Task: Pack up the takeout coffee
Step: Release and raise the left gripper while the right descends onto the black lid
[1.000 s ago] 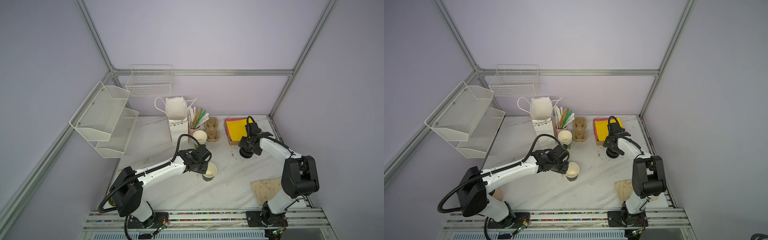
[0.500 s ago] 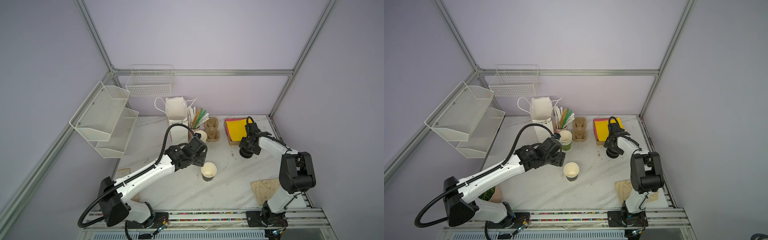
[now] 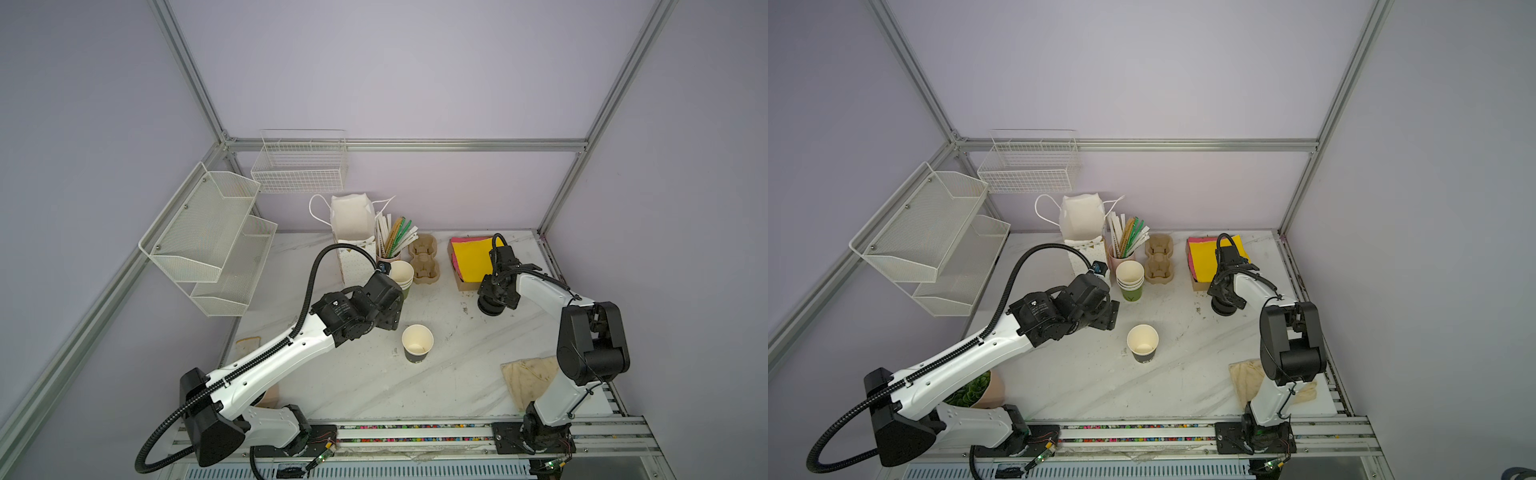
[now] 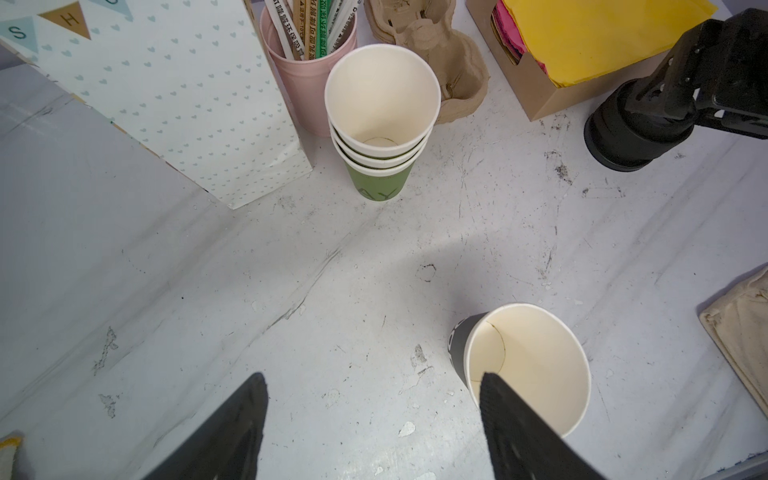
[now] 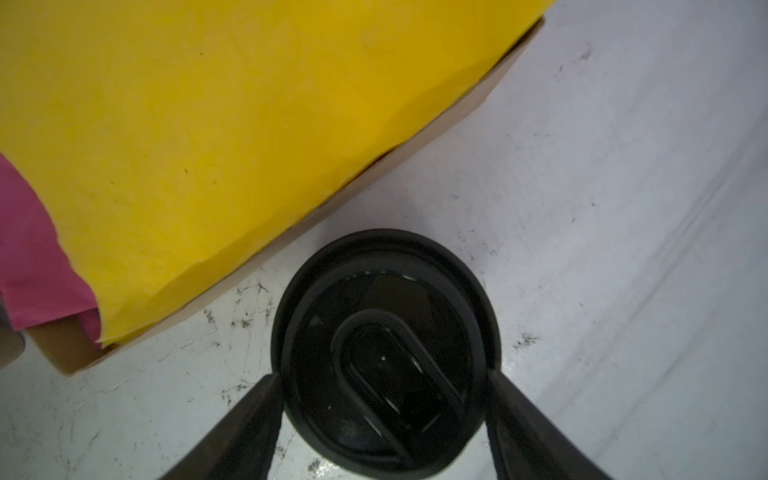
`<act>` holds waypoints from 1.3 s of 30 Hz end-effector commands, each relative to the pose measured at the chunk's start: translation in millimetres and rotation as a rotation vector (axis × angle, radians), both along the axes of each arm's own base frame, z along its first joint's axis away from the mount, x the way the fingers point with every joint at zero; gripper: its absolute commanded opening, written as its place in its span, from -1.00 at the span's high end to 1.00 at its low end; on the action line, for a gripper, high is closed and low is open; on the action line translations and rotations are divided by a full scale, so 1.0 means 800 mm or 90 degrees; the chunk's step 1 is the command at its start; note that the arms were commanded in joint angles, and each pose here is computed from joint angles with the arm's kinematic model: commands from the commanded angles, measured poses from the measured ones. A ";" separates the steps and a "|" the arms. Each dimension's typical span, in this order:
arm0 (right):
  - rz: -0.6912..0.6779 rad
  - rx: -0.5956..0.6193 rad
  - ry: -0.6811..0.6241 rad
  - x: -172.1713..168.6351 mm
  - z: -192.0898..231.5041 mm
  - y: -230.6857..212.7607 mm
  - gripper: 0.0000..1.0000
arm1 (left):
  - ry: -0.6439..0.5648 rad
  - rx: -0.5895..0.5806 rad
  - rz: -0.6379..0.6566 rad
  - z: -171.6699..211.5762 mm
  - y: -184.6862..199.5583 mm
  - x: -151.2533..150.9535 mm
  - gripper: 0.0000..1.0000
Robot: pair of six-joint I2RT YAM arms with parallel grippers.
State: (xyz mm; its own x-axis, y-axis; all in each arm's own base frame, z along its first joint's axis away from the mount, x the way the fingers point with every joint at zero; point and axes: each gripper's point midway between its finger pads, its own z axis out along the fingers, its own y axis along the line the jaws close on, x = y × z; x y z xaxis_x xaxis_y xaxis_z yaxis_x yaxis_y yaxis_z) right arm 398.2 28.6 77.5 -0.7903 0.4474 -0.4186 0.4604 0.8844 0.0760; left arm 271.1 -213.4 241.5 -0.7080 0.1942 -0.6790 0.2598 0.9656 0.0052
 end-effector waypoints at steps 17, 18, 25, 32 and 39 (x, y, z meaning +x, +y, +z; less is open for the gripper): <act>0.006 0.002 0.002 0.001 -0.003 -0.002 -0.51 | -0.008 0.004 0.014 -0.006 0.018 -0.007 -0.60; 0.006 0.003 0.001 0.001 -0.002 -0.002 -0.51 | -0.007 0.005 0.014 -0.007 0.018 -0.007 -0.60; 0.002 0.003 -0.011 -0.003 0.008 -0.003 -0.47 | -0.008 0.002 0.016 -0.007 0.020 -0.008 -0.60; -0.008 0.008 -0.038 -0.008 0.030 -0.005 -0.46 | -0.010 -0.002 0.019 -0.006 0.021 -0.009 -0.60; -0.007 0.011 -0.067 -0.013 0.054 -0.006 -0.45 | -0.012 -0.008 0.019 -0.004 0.020 -0.009 -0.61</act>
State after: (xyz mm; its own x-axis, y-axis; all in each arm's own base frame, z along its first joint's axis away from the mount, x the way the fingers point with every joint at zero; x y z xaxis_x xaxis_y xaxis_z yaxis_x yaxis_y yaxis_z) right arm 396.2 30.1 119.0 -0.7423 0.4565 -0.4905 0.4437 0.8834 0.1507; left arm 263.7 -203.0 240.2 -0.7063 0.1869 -0.6828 0.2537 0.9673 0.0023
